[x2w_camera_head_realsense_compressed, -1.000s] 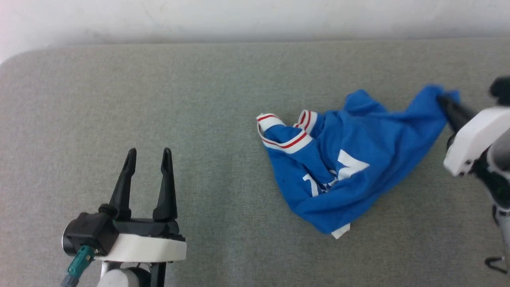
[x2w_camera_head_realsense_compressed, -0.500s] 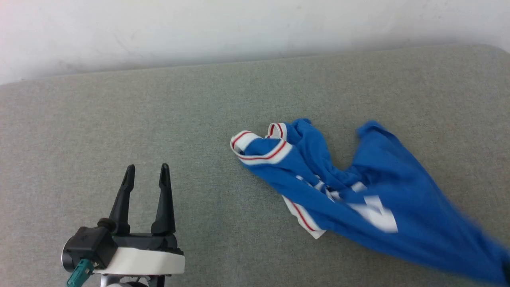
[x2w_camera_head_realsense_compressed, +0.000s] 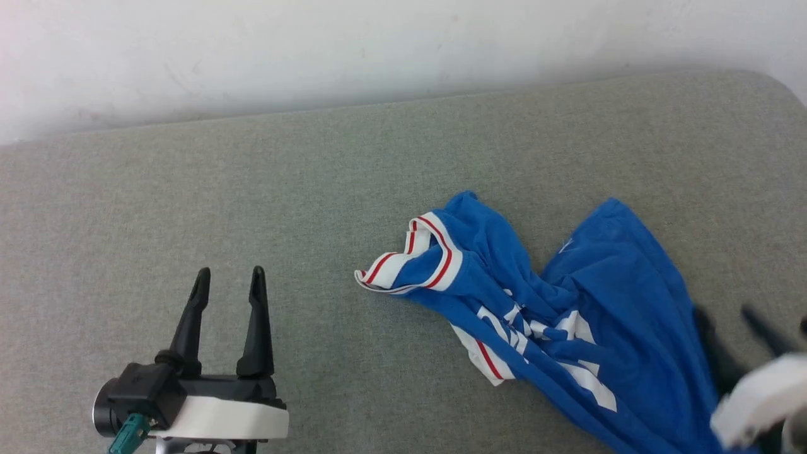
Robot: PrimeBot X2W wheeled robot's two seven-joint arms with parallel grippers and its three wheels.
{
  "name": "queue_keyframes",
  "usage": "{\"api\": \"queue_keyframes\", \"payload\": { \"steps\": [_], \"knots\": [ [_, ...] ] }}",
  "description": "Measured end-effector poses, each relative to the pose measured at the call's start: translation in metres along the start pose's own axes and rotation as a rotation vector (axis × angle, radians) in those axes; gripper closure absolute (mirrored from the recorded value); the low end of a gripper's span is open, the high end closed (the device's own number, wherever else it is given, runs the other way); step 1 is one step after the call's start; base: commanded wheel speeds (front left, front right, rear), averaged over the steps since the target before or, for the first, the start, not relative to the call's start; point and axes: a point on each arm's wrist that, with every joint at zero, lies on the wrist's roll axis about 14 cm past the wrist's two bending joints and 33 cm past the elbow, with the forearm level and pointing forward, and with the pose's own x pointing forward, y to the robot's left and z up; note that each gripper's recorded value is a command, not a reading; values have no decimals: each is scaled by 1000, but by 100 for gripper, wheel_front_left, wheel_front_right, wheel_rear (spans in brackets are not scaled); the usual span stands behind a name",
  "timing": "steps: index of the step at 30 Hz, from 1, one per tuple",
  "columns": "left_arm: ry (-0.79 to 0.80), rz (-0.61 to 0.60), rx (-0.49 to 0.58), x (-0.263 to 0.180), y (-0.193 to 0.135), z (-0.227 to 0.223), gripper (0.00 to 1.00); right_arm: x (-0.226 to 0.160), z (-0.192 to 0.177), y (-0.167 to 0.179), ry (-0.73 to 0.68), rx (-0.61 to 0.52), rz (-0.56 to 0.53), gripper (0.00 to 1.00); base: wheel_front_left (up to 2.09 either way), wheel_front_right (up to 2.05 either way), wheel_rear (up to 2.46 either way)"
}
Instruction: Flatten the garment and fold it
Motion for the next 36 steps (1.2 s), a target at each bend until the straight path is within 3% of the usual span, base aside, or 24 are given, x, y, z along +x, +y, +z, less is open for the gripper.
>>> {"api": "queue_keyframes", "payload": {
  "steps": [4, 7, 14, 20, 21, 22, 25, 29, 33, 36],
  "knots": [
    [3, -5, -2, 1, -1, -1, 0, 20, 76, 15, -186, -125, 61, 0, 0, 0, 0],
    [11, -14, -1, 2, -3, -5, 0, 42, 91, 24, -172, -167, 84, 0, 0, 0, 0],
    [17, -13, -2, 16, 1, -12, 0, 103, 39, 19, 134, -176, 64, 0, 0, 0, 0],
    [42, 26, 9, 18, 15, -21, 0, 129, -12, 15, 323, -213, 56, 0, 0, 0, 0],
    [49, 32, 11, 17, 17, -23, 0, 132, -15, 18, 334, -220, 66, 29, 0, 0, 0],
    [54, 39, 13, 16, 19, -25, 0, 135, -15, 20, 335, -220, 76, 100, 0, 0, 0],
    [59, 47, 15, 16, 22, -27, 0, 138, -13, 30, 334, -210, 113, 100, 0, 0, 0],
    [56, 32, 10, 19, 17, -26, 0, 135, 12, 25, 207, -171, 106, 100, 0, 0, 0],
    [34, 10, -2, 22, 9, -20, 0, 112, 54, -24, 3, -91, -28, 100, 0, 0, 0],
    [24, -8, -10, 23, 2, -17, 0, 73, 31, -77, 12, -65, -195, 100, 0, 0, 0]
  ]
}}
